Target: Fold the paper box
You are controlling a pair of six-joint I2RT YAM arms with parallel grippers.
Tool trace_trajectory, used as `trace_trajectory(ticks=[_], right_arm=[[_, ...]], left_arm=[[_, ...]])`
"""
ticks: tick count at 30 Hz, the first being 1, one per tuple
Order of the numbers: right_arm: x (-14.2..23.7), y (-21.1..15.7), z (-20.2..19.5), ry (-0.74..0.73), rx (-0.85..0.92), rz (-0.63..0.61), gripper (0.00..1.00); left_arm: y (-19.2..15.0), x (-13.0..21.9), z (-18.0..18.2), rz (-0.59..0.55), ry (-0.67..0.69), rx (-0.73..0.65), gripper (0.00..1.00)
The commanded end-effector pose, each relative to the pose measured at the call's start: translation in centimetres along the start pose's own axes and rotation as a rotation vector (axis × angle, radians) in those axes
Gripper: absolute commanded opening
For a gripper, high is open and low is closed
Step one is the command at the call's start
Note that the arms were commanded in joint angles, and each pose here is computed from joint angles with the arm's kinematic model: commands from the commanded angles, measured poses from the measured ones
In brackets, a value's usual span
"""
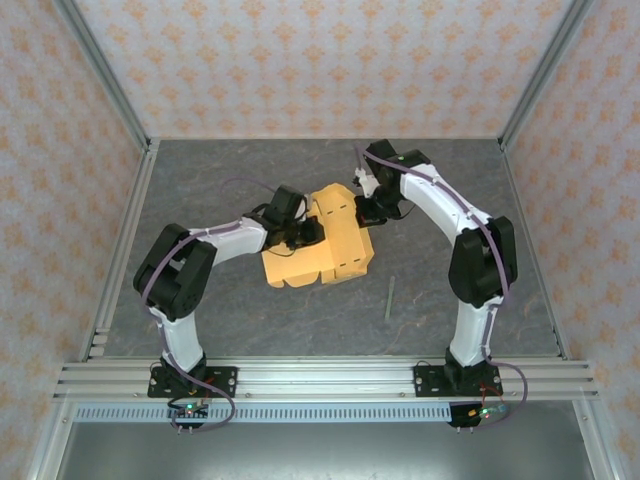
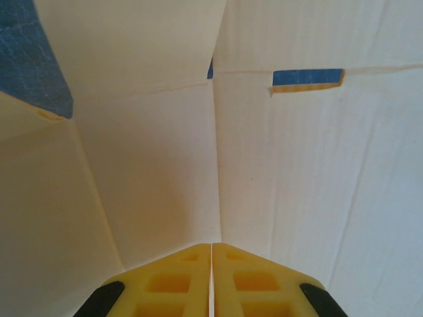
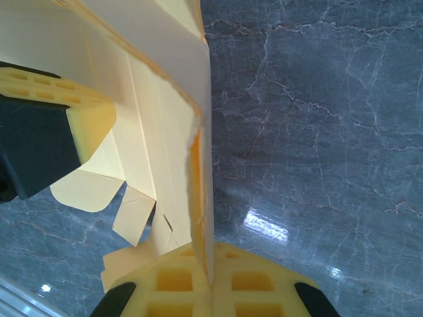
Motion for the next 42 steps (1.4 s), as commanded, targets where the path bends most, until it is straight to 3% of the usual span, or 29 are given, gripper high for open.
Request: trace_trajectory(ticks=[1, 12, 20, 29, 42], right_arm=[[0.2, 0.5, -0.2, -0.026, 0.008, 0.001, 0.0], [-0.8, 1.8, -0.9, -0.103, -0.03, 0.004, 0.0], [-1.0, 2.3, -0.6, -0.327, -0.047, -0.056, 0.0], [-2.4, 3.0, 1.2, -0.465, -0.012, -0.083, 0.01], [-2.8, 3.8, 4.7, -0.495, 0.054, -0.102, 0.01]], left_arm=[[0.8, -0.6, -0.2, -0.029, 0.002, -0.011, 0.09], [-0.1, -3.3, 1.6, 0.01, 0.03, 0.034, 0.05], [-1.2, -4.0, 2.1, -0.028, 0.024, 0.082, 0.02], [-1.5, -5.2, 2.2, -0.04, 0.015, 0.146, 0.01], [-2.3, -6.1, 3.2, -0.055, 0.048, 0.193, 0.01]])
Point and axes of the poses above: each hand's point on the last joint's axis, 136 mm out from that joint toward the fingers, its own x axis back along the fingers, its own z axis along the line the jaws close on, y = z × x, the point moved 8 cm from there along x, back along the fingers, and after that the axes turned 5 degrees about -x, right-handed, at the moved point
